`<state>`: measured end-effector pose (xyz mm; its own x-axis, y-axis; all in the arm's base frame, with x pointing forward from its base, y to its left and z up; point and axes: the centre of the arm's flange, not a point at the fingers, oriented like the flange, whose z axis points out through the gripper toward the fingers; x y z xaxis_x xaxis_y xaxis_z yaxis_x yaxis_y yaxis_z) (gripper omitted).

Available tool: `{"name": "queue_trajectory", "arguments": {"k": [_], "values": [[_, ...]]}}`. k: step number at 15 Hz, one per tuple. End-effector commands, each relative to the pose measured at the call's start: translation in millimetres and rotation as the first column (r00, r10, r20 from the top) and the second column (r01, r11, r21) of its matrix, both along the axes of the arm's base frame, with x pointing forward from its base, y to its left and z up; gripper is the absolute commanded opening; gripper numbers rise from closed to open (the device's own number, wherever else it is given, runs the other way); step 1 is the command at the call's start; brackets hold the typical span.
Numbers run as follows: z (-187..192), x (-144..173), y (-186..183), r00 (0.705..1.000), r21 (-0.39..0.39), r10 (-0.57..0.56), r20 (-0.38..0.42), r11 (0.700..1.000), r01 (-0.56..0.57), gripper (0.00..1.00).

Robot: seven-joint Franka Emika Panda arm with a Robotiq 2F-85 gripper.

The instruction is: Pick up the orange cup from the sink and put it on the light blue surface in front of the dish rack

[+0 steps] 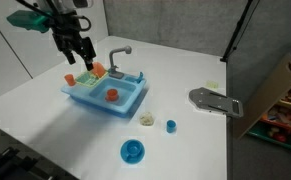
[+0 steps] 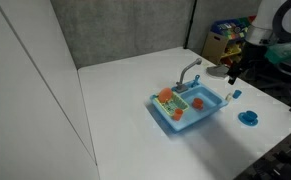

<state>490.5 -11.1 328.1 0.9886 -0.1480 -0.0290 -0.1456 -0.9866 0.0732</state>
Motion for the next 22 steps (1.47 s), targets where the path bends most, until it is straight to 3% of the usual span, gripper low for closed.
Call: {"name": "queue_trajectory", "arguments": {"k": [1,11,22], "values": [[-2.3,16.8,2.8,1.000,0.011,0.014,-0.022,1.000,-0.014,1.00],[-24.5,68.5,-2.2,1.000,0.030,0.008,-0.024,1.000,-0.007,1.00],[-86.8,116.8,-1.6,0.998,0.031,-0.003,-0.065,0.999,0.005,1.00]]}}
